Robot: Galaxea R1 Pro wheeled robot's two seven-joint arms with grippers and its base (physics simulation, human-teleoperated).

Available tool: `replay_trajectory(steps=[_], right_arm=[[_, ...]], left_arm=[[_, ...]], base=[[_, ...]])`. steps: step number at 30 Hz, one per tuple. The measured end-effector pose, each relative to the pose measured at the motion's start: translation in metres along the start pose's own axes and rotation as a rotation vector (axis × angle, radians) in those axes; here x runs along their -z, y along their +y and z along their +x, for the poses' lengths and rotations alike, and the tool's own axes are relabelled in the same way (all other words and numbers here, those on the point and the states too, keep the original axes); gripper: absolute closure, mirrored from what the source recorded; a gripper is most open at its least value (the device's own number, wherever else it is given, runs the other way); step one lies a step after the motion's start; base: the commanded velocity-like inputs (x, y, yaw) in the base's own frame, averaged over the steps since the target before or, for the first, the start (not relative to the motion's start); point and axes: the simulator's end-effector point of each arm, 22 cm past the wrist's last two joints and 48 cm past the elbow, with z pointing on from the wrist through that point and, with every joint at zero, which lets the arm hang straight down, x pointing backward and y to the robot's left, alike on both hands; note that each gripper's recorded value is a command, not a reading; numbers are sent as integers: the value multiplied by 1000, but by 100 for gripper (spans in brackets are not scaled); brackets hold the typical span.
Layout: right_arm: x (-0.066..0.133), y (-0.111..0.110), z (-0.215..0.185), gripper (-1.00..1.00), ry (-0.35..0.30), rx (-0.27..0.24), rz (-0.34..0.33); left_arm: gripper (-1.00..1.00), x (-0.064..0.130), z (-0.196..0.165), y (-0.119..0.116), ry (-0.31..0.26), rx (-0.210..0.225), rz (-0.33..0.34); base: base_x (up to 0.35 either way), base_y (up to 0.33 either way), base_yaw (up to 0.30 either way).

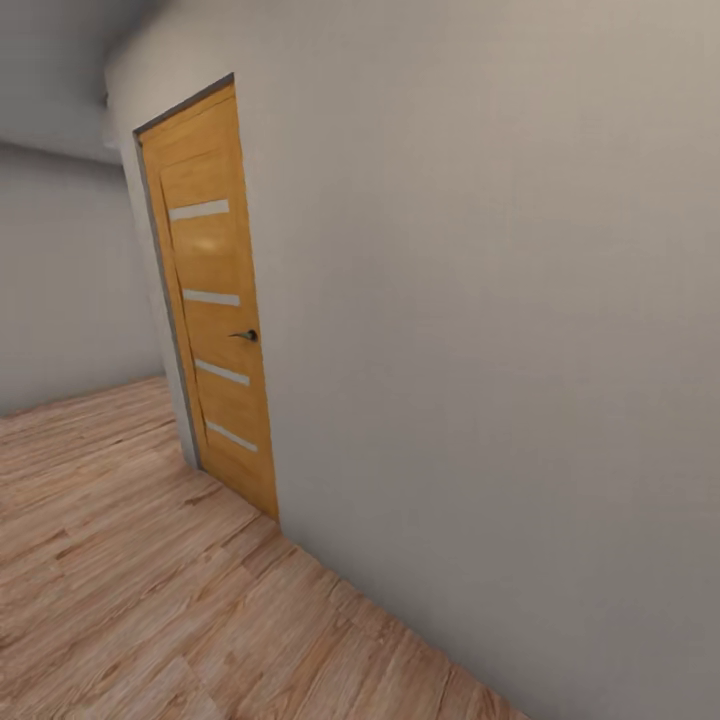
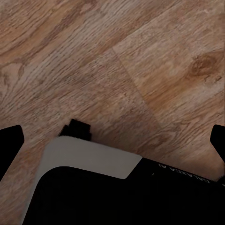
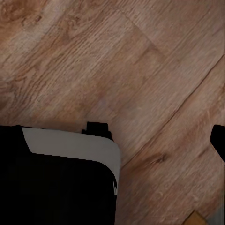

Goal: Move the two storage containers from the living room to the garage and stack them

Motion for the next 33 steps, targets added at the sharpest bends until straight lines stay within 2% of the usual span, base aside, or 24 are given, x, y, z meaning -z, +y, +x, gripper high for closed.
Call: replay_trajectory(steps=[5,33], right_arm=[[0,0,0,-100,1,0,0],[0,0,0,-100,0,0,0]], left_arm=[[-100,0,0,0,0,0,0],[-100,0,0,-1,1,8,1]], base=[[124,0,273],[2,0,273]])
